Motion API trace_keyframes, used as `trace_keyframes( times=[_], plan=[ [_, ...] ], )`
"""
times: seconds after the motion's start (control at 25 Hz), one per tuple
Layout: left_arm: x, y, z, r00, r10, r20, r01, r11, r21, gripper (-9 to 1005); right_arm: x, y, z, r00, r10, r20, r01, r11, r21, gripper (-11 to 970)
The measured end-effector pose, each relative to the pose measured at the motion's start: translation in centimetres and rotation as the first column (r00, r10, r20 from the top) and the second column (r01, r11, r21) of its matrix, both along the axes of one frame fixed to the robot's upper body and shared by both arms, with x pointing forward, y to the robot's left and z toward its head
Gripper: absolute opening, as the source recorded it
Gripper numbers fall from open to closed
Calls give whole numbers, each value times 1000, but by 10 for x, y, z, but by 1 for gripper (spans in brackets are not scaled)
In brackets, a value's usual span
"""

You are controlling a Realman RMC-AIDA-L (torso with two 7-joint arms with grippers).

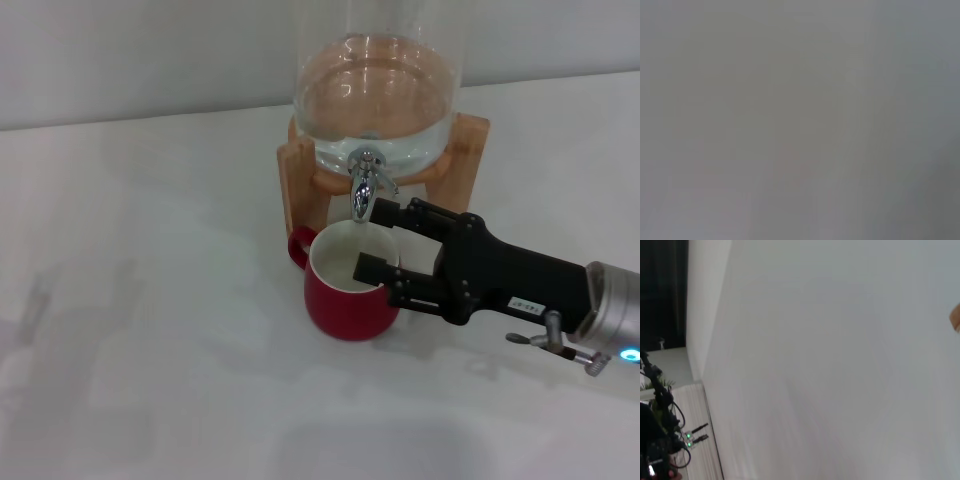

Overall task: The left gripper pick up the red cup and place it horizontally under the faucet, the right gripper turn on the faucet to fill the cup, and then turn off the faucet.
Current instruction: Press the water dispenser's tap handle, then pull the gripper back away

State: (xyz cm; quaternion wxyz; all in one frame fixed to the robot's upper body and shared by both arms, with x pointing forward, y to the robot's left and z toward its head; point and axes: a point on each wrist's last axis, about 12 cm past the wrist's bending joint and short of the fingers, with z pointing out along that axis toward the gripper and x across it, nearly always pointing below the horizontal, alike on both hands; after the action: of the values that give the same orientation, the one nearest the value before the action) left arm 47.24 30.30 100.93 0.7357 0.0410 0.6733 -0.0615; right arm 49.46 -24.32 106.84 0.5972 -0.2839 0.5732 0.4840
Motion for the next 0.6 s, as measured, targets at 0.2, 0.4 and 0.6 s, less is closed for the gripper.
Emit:
trace_keyframes(
  times=[0.2,0.4,0.6],
  plan=[
    [2,-1,-1,1000,-3,-8,3,1000,1,878,6,6,-2,1000,8,-24,-9,999,-32,780],
    [3,-2,0,1000,-5,-7,5,1000,0,878,9,10,-2,999,17,-28,-18,999,-43,780],
    [4,-3,0,1000,-7,-5,7,1000,0,877,13,16,-1,999,31,-31,-33,998,-44,780]
  ],
)
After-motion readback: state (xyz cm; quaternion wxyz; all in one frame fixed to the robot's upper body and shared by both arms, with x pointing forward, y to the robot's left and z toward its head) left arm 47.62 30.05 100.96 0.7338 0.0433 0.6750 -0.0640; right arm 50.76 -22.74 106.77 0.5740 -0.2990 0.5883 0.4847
